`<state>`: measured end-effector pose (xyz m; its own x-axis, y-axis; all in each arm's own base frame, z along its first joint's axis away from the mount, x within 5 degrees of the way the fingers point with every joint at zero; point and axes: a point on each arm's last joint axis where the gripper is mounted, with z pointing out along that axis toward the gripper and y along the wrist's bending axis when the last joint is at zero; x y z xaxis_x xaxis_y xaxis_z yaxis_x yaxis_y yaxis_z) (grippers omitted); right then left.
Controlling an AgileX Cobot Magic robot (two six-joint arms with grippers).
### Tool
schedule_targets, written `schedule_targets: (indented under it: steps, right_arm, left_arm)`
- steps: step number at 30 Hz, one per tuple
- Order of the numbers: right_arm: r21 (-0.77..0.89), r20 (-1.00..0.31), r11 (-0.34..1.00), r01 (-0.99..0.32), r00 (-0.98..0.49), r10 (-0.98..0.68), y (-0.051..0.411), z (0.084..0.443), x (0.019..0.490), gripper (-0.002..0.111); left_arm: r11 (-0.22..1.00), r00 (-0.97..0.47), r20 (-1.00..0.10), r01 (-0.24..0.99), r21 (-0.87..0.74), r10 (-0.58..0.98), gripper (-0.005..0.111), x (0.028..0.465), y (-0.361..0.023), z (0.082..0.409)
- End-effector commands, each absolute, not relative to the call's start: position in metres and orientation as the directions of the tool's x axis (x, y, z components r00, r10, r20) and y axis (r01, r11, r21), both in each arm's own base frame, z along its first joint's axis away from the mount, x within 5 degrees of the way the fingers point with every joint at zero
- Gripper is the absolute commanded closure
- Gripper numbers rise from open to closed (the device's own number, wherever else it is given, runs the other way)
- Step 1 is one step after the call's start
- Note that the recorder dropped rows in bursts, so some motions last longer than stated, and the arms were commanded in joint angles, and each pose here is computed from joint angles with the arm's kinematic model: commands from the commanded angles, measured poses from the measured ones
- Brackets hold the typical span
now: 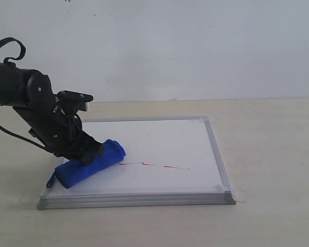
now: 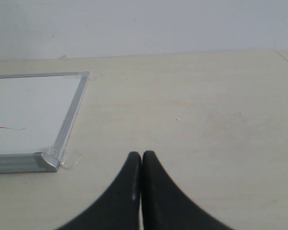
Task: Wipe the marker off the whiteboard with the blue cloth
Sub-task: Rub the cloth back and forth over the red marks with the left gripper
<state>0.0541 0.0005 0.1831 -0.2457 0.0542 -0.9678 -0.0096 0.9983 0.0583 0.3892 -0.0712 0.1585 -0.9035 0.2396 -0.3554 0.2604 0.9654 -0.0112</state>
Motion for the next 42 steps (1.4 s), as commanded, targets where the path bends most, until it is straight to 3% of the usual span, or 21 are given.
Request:
schedule_targets:
  steps: [1, 14, 17, 22, 27, 31, 34, 42]
  right_arm:
    - [0.05, -0.972, 0.999, -0.003, -0.232, 0.048, 0.0, 0.184, 0.054, 0.108]
    - [0.05, -0.972, 0.999, -0.003, -0.232, 0.048, 0.0, 0.184, 0.054, 0.108]
    - [0.05, -0.972, 0.999, -0.003, -0.232, 0.048, 0.0, 0.184, 0.054, 0.108]
    - [0.05, -0.972, 0.999, -0.003, -0.232, 0.048, 0.0, 0.184, 0.054, 0.108]
    - [0.05, -0.972, 0.999, -0.003, -0.232, 0.048, 0.0, 0.184, 0.054, 0.108]
    - [0.05, -0.972, 0.999, -0.003, -0.232, 0.048, 0.0, 0.184, 0.054, 0.108]
    - [0.05, -0.972, 0.999, -0.003, -0.232, 0.048, 0.0, 0.184, 0.054, 0.108]
    - [0.05, -0.972, 0.999, -0.003, -0.232, 0.048, 0.0, 0.184, 0.054, 0.108]
  left_arm:
    - [0.959, -0.895, -0.357, 0.283, 0.011, 0.268, 0.052, 0.389, -0.072, 0.158]
    - [0.943, -0.88, -0.349, 0.329, 0.045, 0.324, 0.053, 0.396, -0.072, 0.136]
    - [0.937, -0.88, -0.327, 0.343, 0.062, 0.344, 0.066, 0.395, -0.07, 0.137]
    - [0.926, -0.88, -0.289, 0.368, 0.09, 0.378, 0.103, 0.393, -0.066, 0.136]
    - [0.914, -0.865, -0.295, 0.38, 0.143, 0.406, 0.103, 0.394, -0.062, 0.143]
    - [0.958, -0.878, -0.389, 0.222, 0.183, 0.278, 0.103, 0.397, -0.046, 0.168]
    - [0.966, -0.878, -0.414, 0.175, 0.189, 0.24, 0.103, 0.397, -0.036, 0.179]
    - [0.966, -0.901, -0.355, 0.202, 0.163, 0.248, 0.103, 0.398, -0.049, 0.152]
